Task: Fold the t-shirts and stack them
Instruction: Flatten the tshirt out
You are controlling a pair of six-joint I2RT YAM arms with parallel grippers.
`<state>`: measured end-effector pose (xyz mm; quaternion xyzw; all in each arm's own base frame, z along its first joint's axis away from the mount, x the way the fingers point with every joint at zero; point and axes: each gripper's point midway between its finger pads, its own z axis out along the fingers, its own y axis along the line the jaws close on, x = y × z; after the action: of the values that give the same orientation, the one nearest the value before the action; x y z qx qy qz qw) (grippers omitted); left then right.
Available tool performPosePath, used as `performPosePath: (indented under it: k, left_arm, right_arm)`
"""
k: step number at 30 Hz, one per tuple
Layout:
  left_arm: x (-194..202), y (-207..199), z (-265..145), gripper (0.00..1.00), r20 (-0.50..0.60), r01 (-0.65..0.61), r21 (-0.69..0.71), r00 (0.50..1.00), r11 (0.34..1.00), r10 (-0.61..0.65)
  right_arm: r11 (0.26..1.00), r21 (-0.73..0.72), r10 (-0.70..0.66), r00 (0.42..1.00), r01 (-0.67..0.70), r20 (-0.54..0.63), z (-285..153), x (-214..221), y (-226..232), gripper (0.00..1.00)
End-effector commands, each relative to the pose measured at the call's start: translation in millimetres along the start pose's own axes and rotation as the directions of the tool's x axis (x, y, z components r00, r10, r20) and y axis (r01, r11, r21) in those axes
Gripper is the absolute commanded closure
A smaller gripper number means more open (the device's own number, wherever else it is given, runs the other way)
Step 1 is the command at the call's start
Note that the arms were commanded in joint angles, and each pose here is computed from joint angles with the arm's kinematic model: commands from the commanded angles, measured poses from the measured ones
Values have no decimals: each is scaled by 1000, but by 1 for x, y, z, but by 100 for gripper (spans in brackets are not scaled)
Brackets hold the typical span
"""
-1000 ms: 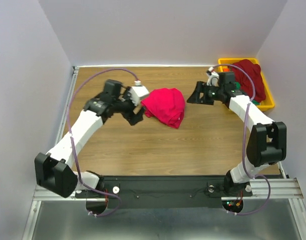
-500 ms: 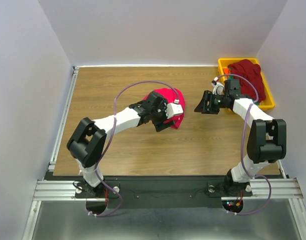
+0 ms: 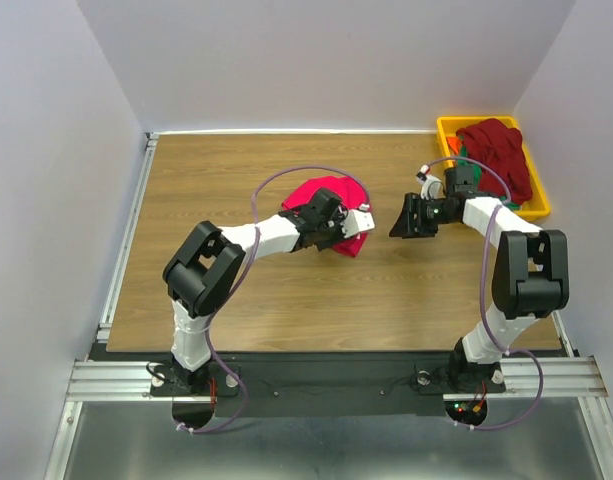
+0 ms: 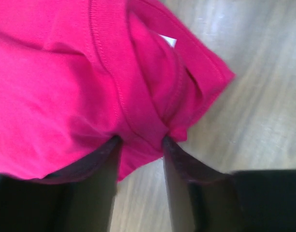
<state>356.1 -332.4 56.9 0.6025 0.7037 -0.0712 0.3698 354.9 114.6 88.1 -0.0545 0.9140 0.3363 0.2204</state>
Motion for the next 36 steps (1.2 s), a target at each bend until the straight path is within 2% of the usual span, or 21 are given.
performPosePath:
  k: [1,3,5,8,9,11,12,14,18,26,29,32,36]
  left_arm:
    - [-35,34,-9,73,71,3,-104,997,995,4]
    - [-44,38,-18,89,115,37,-84,993,996,-28]
    - [-55,37,-35,100,153,91,-17,984,996,-88]
    - [-64,63,-61,100,204,174,6,964,985,-172]
    - [-63,58,-68,100,203,218,75,952,973,-229]
    - [-63,85,-85,100,229,290,83,925,953,-302]
    - [-61,82,-90,100,225,321,138,911,937,-346]
    - [-55,101,-101,100,230,397,150,876,905,-423]
    - [-38,108,-102,100,185,495,208,827,843,-531]
    - [-18,142,-99,100,169,628,239,724,741,-669]
    - [-11,153,-96,100,162,674,247,680,696,-715]
    - [-5,157,-94,100,159,686,244,669,685,-726]
    - [0,158,-93,100,153,696,242,661,676,-735]
  right_arm:
    - [998,-41,-41,998,39,-37,6,14,0,41]
    - [998,-39,-48,998,46,-40,8,15,-3,41]
    - [998,-36,-50,998,49,-41,11,14,-6,40]
    - [998,-44,-39,999,38,-30,14,11,-5,36]
    - [998,-46,-37,999,36,-28,15,11,-5,36]
    - [997,-54,-54,998,54,-14,19,6,0,31]
    - [998,-55,-40,999,39,-10,21,4,2,30]
    - [997,-65,-40,999,41,8,27,-2,8,27]
    - [993,-102,-58,998,59,13,51,-7,30,20]
    - [975,-99,-204,979,201,-13,101,10,67,15]
    - [956,-155,-256,966,250,-20,114,19,92,14]
    - [949,-150,-284,959,278,-19,123,22,99,13]
    - [959,-75,-276,961,275,-11,149,19,90,15]
